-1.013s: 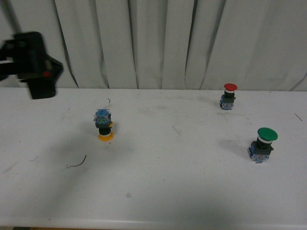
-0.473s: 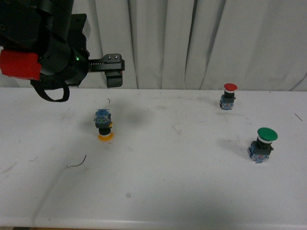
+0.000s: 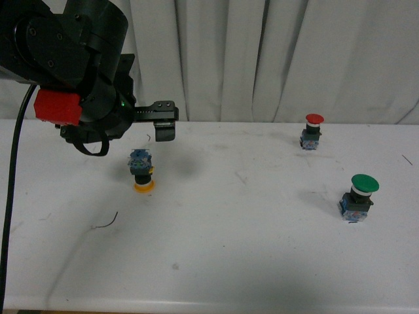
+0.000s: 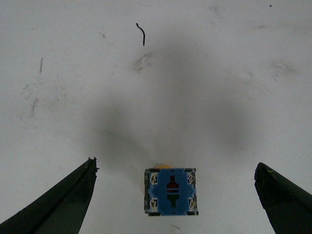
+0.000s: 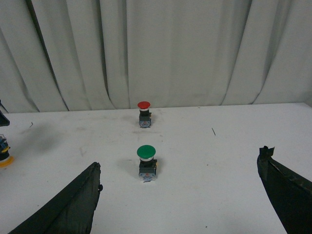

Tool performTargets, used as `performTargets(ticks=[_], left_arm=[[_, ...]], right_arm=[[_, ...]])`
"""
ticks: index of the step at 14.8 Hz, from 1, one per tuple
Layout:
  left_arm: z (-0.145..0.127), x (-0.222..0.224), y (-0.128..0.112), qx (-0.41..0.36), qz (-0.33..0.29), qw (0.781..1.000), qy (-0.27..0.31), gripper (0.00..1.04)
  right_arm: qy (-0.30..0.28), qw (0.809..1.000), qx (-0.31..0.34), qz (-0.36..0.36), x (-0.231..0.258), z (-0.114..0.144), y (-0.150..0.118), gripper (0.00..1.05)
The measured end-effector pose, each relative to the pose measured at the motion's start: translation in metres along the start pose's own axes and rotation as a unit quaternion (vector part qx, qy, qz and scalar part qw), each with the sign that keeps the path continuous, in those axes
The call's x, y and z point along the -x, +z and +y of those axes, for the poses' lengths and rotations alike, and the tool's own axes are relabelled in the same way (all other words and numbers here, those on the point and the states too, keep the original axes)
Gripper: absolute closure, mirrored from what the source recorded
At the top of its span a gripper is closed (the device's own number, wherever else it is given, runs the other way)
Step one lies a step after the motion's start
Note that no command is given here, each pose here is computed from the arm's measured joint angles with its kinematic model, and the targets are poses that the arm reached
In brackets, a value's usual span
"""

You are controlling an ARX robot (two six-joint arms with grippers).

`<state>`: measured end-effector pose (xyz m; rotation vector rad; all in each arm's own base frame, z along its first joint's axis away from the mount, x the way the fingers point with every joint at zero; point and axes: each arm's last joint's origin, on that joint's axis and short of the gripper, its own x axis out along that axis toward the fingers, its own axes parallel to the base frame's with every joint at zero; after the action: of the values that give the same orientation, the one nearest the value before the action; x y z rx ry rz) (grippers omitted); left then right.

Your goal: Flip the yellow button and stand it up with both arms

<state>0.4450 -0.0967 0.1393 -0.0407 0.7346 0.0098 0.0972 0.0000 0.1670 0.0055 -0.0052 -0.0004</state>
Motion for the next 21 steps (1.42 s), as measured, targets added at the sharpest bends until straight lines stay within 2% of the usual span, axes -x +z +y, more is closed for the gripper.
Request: performTargets(ticks=[7,11,17,21], left_arm=[[0.009,-0.012,-0.009,-0.009,0.005,1.0,-0.006,0.07],[0.011,-0.024,-0.027,-0.026,0.038,0.999,0.003,0.07],[0.008,-0.024,-0.028,-0.034,0.033,0.999,0.001,0.07],[0.004,-0.025,-0.03,-0.034,0.04,0.999,-0.003,0.5]], right_arm=[[0.0,1.0,0.0,0.0,0.0,0.0,0.0,0.06],[0.0,1.0,0.0,0.0,0.0,0.0,0.0,0.06],[0.0,1.0,0.0,0.0,0.0,0.0,0.0,0.06],[0.0,1.0,0.0,0.0,0.0,0.0,0.0,0.06]])
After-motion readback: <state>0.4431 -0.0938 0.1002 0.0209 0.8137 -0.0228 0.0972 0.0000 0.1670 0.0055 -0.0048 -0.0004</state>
